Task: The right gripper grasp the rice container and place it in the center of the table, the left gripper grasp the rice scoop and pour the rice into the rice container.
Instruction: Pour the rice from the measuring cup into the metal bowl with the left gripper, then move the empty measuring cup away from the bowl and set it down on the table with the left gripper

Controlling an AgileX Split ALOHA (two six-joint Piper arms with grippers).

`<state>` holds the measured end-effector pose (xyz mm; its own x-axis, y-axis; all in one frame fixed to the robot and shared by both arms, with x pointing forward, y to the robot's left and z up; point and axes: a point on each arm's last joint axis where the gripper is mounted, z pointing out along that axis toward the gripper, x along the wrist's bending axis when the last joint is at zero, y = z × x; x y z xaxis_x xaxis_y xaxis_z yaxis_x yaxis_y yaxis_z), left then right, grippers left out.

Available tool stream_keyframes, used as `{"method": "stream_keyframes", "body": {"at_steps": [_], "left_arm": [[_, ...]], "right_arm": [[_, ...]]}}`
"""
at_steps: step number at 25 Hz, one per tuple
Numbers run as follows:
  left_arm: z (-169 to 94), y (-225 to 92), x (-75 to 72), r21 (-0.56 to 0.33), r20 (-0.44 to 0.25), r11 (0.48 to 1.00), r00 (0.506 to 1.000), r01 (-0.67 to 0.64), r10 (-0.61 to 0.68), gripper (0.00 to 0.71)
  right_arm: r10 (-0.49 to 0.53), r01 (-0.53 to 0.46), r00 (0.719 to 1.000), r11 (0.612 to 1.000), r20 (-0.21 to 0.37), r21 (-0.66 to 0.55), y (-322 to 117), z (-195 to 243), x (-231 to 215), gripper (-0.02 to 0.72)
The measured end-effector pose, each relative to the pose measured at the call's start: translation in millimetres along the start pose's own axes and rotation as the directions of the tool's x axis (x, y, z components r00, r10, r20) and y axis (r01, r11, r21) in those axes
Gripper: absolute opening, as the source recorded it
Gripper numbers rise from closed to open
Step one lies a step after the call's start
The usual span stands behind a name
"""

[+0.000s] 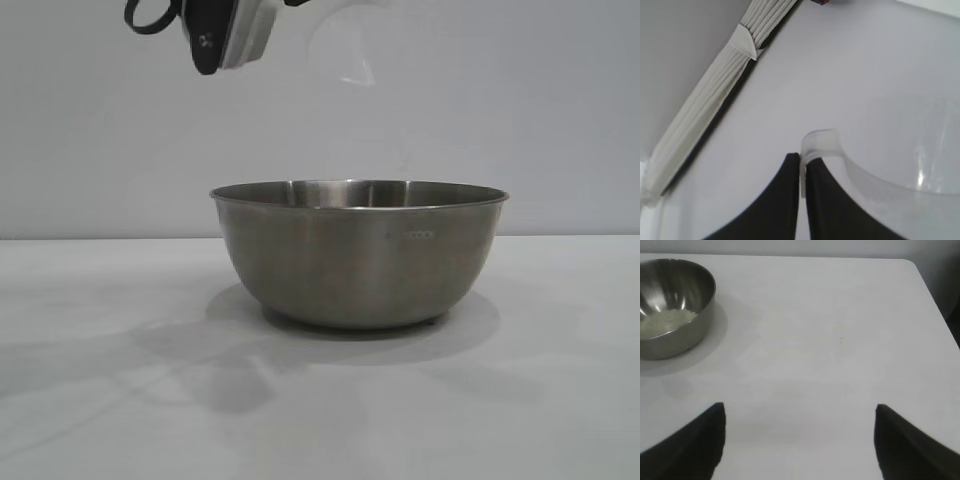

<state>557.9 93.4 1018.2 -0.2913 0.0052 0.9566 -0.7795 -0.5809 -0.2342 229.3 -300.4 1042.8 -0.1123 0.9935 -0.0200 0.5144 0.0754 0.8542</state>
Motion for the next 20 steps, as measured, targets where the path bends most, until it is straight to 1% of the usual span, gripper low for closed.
{"method": "stream_keyframes", "body": {"at_steps": [2,4,5,7,9,12,13,14,15,17,18,20], "left_arm": [[-0.7,-8.8,3.9,0.088,-0.059,0.981,0.984,0.174,-0.169,0.0],[-2.6,-19.1,7.1,0.169,-0.148,0.92,0.932,0.355,-0.332,0.0],[-4.4,-25.2,8.3,0.21,-0.204,0.873,0.893,0.44,-0.401,0.0],[-8.4,-35.8,8.5,0.263,-0.309,0.758,0.796,0.597,-0.52,0.0],[-13.3,-45.5,7.3,0.286,-0.42,0.616,0.674,0.734,-0.607,0.0],[-20.4,-55.7,5.1,0.274,-0.555,0.435,0.51,0.858,-0.657,0.0],[-23.9,-58.5,3.1,0.272,-0.595,0.379,0.464,0.885,-0.656,0.0],[-27.5,-61.9,1.1,0.262,-0.642,0.311,0.406,0.914,-0.65,0.0],[-30.3,-63.6,-1.5,0.259,-0.668,0.26,0.367,0.93,-0.647,0.0],[-36.9,-65.6,-8.0,0.266,-0.711,0.174,0.315,0.948,-0.629,0.0],[-40.8,-65.4,-11.8,0.273,-0.725,0.142,0.3,0.952,-0.621,0.0],[-49.2,-63.5,-19.8,0.293,-0.744,0.09,0.286,0.952,-0.605,0.0]], "right_arm": [[0.0,0.0,1.0,1.0,0.0,0.0,0.0,0.0,0.0,0.563],[0.0,0.0,1.0,1.0,0.0,0.0,0.0,0.0,0.0,0.563],[0.0,0.0,1.0,1.0,0.0,0.0,0.0,0.0,0.0,0.563],[0.0,0.0,1.0,1.0,0.0,0.0,0.0,0.0,0.0,0.563],[0.0,0.0,1.0,1.0,0.0,0.0,0.0,0.0,0.0,0.563],[0.0,0.0,1.0,1.0,0.0,0.0,0.0,0.0,0.0,0.563],[0.0,0.0,1.0,1.0,0.0,0.0,0.0,0.0,0.0,0.563],[0.0,0.0,1.0,1.0,0.0,0.0,0.0,0.0,0.0,0.563],[0.0,0.0,1.0,1.0,0.0,0.0,0.0,0.0,0.0,0.563],[0.0,0.0,1.0,1.0,0.0,0.0,0.0,0.0,0.0,0.563],[0.0,0.0,1.0,1.0,0.0,0.0,0.0,0.0,0.0,0.563],[0.0,0.0,1.0,1.0,0.0,0.0,0.0,0.0,0.0,0.563]]}}
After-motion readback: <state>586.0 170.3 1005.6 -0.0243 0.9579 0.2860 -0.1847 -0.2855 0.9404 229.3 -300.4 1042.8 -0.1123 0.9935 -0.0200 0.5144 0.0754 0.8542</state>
